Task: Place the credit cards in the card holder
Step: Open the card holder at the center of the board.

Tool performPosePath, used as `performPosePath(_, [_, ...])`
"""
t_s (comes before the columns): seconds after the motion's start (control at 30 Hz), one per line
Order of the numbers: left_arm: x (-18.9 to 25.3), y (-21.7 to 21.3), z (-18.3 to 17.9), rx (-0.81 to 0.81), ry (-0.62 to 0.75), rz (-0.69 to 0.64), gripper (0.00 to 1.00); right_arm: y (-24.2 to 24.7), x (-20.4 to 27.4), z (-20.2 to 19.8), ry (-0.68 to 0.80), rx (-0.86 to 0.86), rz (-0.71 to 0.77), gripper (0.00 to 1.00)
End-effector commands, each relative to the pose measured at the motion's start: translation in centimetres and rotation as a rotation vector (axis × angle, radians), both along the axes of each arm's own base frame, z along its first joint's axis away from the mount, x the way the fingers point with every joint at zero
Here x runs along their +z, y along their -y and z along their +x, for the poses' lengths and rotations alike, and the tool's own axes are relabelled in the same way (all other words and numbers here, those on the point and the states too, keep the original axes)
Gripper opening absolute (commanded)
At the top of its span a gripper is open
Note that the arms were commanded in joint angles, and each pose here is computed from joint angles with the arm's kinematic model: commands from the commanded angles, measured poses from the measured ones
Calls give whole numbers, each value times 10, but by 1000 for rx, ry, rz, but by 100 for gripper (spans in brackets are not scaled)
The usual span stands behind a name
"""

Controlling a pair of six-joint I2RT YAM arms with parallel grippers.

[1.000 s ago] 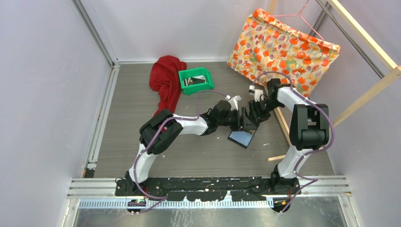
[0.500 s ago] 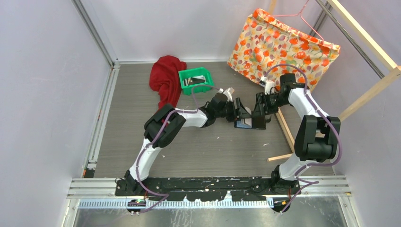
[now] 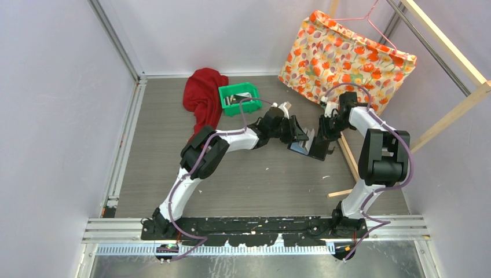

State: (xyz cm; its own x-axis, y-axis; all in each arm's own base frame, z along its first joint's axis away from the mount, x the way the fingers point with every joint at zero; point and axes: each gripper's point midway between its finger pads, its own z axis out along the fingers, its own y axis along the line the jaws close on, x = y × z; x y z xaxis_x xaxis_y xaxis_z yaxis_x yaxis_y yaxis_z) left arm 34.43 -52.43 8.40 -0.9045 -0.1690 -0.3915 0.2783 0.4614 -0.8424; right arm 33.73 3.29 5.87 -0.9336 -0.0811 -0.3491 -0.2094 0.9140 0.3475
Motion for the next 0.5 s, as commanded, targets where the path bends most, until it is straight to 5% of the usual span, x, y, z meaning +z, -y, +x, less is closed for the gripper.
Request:
performPosePath(0.0, [1,6,-3,-33,54,81,37,7,0,11,11,-59,-10,16])
performPosePath(0.17, [-6,5,-10,-50,91,167,20,5,-8,8,-21,-62,6,15])
performPosePath(0.23, [-8,1,-10,-44,100,198,2,-2,-7,6,-30,-46,43,15])
performPosePath(0.47, [1,-35,-16,-40,174,342,0,-26,20,0,17,32,189,19])
